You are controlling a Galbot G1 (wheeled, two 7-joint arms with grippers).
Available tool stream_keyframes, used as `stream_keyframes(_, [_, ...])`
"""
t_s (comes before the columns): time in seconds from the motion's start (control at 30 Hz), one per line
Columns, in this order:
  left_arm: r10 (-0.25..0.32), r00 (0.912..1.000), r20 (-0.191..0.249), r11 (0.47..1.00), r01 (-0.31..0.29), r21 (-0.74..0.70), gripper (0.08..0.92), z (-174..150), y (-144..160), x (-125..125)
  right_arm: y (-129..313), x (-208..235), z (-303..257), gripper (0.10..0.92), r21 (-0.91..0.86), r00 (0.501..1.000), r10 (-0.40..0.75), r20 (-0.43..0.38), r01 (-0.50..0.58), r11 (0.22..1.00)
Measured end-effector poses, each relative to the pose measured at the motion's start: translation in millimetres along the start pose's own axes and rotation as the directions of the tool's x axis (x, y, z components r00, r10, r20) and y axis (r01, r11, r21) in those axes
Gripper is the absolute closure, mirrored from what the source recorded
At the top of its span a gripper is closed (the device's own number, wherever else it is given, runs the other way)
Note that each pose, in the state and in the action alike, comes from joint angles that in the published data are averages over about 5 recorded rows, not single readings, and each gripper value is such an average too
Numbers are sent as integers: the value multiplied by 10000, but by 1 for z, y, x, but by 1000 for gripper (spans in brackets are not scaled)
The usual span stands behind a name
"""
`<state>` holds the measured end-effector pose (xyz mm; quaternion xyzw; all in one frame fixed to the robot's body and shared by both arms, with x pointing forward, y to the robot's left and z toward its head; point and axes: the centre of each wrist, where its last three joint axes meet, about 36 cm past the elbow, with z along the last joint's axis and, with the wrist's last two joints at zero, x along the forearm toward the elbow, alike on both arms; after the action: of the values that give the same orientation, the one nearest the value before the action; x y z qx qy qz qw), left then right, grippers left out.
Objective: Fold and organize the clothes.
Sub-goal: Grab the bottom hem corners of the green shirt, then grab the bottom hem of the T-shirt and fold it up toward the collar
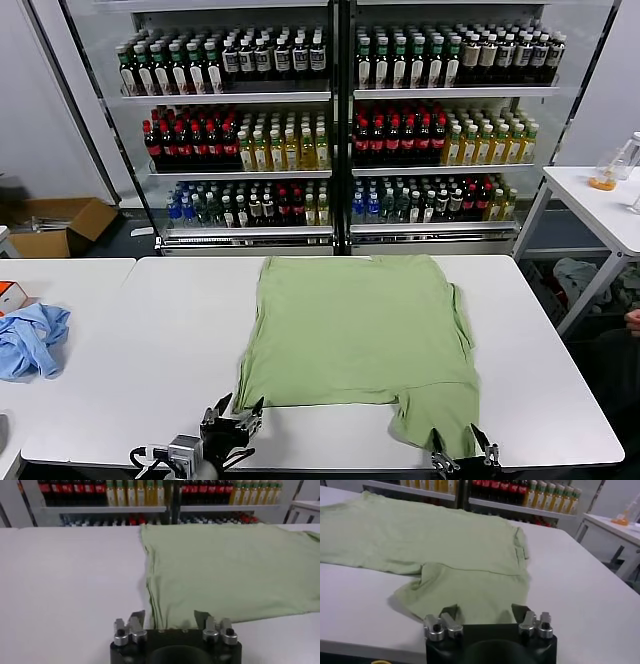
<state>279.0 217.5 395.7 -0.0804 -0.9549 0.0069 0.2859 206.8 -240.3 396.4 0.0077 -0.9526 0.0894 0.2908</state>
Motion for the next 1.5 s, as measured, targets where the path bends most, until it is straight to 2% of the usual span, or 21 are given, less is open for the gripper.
stream_keyframes(0.23, [18,9998,-177,9998,-15,212,691,2,3,-2,-1,3,-2,737,-154,9998,-211,-28,211,9997])
stream_keyframes(0.37, [146,9997,-176,9992,-140,368,821,1,4,1,-2,4,-5,856,-258,9995,-308,115,311,9992])
stream_keyframes(0.47, [267,9996,-132,9985,-261,487,895,0,5,4,-4,4,-10,910,-341,9988,-370,323,381,9987])
stream_keyframes(0.63, [485,9988,45,9965,-487,678,916,-1,9,10,-11,4,-21,916,-483,9955,-351,875,394,9981])
stream_keyframes(1.1, [758,9914,1066,9902,-875,1090,916,-19,18,34,-33,-1,-58,916,-794,9724,-166,2327,360,9962])
stream_keyframes(1.5, [1024,9832,1511,9867,-1197,1102,916,-30,28,20,-45,-49,-91,916,-282,9486,-436,3134,552,9981])
